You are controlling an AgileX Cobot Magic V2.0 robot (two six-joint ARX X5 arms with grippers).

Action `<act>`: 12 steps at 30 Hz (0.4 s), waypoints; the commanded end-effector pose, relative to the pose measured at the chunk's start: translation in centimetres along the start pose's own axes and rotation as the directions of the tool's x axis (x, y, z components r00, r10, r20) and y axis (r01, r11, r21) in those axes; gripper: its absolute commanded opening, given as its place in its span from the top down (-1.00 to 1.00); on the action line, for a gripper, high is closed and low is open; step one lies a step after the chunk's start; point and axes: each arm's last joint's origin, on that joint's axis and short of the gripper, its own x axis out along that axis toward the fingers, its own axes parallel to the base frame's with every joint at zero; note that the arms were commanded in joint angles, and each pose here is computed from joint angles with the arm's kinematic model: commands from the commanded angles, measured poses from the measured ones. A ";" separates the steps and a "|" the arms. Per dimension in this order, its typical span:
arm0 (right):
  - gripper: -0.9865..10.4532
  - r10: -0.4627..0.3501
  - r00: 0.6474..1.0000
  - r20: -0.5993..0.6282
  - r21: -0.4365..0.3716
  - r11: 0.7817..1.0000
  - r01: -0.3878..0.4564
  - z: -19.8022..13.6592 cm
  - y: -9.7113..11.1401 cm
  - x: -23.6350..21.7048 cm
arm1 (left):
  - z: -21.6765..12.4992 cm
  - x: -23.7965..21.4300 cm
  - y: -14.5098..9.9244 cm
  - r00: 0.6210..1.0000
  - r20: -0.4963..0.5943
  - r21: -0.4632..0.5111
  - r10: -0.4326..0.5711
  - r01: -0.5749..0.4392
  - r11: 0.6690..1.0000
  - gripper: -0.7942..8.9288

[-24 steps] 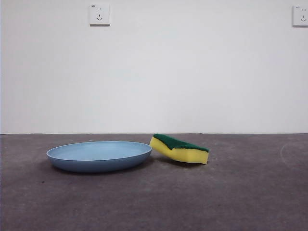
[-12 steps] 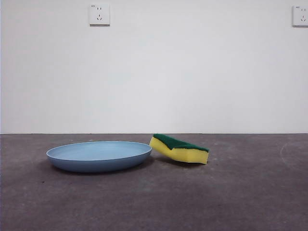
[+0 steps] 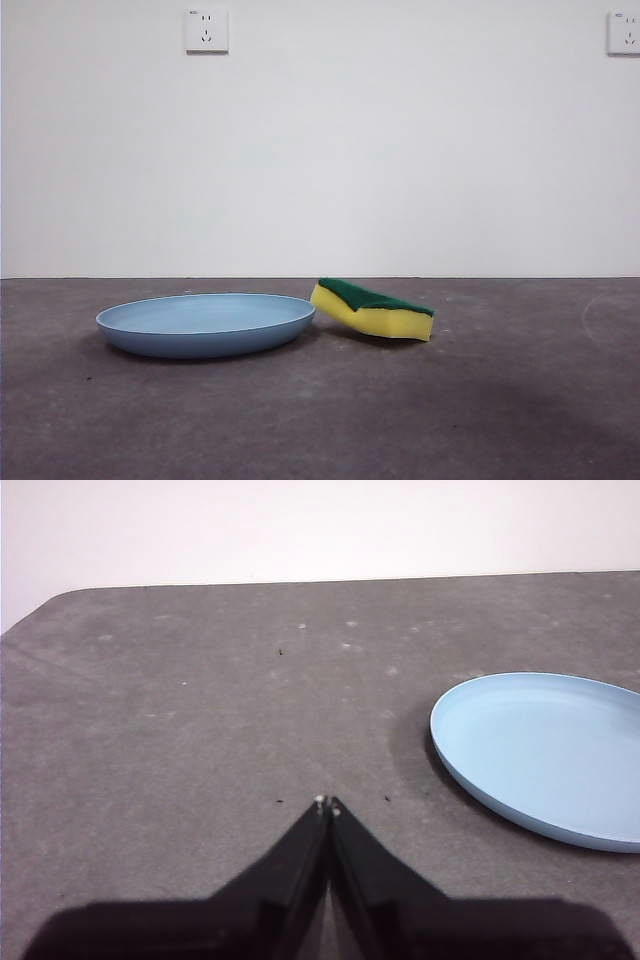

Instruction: Pick up the plate,pick up the cloth,clean the plate with the cloth

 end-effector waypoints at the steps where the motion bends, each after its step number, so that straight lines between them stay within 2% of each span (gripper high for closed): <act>1: 0.82 -0.064 0.998 0.005 0.085 0.994 0.063 -1.7 -0.6 0.0 | -0.4 0.1 0.0 1.000 -0.008 -0.008 0.006 -0.006 1.000 0.84; 6: 0.82 -0.129 0.992 0.004 0.117 0.985 0.127 -3.9 -1.1 -0.1 | -0.4 0.1 0.0 1.000 -0.008 -0.008 0.006 -0.006 1.000 0.84; 12: 0.82 -0.136 0.991 -0.013 0.161 0.977 0.137 -5.6 -1.0 -0.3 | -0.4 0.1 0.0 1.000 -0.008 -0.008 0.006 -0.006 1.000 0.84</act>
